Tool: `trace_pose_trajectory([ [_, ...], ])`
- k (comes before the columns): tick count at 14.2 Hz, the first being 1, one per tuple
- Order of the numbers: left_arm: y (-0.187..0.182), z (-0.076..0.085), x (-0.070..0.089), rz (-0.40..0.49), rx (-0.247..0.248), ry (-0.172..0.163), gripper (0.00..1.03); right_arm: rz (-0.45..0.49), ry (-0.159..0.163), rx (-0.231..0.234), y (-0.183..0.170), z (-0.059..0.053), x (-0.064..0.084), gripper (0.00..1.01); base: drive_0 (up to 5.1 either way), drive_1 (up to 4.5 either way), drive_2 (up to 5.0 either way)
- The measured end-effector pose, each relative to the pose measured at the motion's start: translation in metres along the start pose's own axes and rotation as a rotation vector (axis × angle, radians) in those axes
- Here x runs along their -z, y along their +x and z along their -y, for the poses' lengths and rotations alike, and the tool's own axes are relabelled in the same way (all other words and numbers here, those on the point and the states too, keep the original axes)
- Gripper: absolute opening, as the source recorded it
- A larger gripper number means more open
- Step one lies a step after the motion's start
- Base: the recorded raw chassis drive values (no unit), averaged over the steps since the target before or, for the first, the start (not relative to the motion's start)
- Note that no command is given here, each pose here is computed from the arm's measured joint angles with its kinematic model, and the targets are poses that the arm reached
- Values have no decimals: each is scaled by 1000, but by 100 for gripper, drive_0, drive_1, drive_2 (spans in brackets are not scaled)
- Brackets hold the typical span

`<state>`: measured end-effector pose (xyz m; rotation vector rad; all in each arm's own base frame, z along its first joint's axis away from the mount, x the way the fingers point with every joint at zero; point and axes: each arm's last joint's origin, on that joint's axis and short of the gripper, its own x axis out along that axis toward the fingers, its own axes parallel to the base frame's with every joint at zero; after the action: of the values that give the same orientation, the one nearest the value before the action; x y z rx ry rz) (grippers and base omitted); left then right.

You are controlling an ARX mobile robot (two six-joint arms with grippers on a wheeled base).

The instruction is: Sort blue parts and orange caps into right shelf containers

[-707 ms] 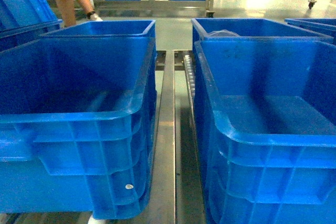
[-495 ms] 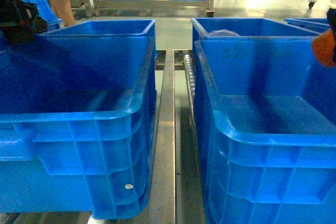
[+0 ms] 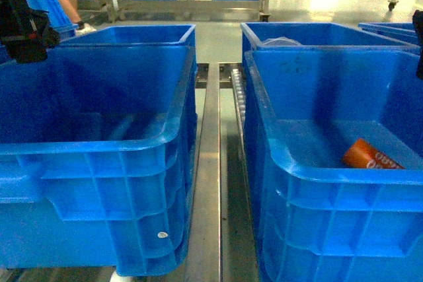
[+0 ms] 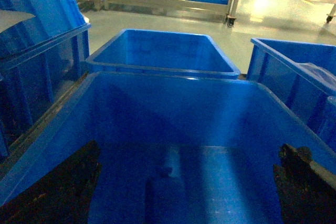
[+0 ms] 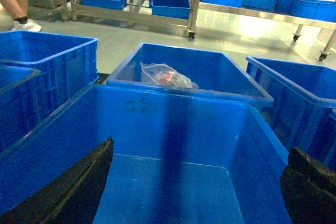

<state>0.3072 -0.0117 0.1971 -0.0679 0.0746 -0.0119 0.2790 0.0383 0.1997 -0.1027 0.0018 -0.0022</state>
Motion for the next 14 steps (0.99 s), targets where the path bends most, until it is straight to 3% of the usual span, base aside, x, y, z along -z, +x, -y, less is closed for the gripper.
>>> trace_pose_trajectory([
  [4,-1,0,-1,22,-4,10,96,-4,3,1,0,0,0,97,0,0,0],
  [5,-7,-1,-1,71,-5,26,87,-3,31,-5,-5,1,1,88,0,0,0],
  [6,-52,-13,12,72,-22,49,49,-1,85,8,-45,16,12,49,0,0,0],
  [9,-80,-12,22,63,-11,50,18,-9,87,-8,-70,20,21,17,0,0,0],
  [11,-93,-12,25,67,-12,49,1,-8,86,-2,-82,24,24,1,0,0,0],
  [13,-109,-12,31,59,-12,50,2,-12,91,-11,-95,33,28,1,0,0,0],
  [14,-115,-12,32,57,-12,50,2,-13,93,10,-101,37,30,1,0,0,0],
])
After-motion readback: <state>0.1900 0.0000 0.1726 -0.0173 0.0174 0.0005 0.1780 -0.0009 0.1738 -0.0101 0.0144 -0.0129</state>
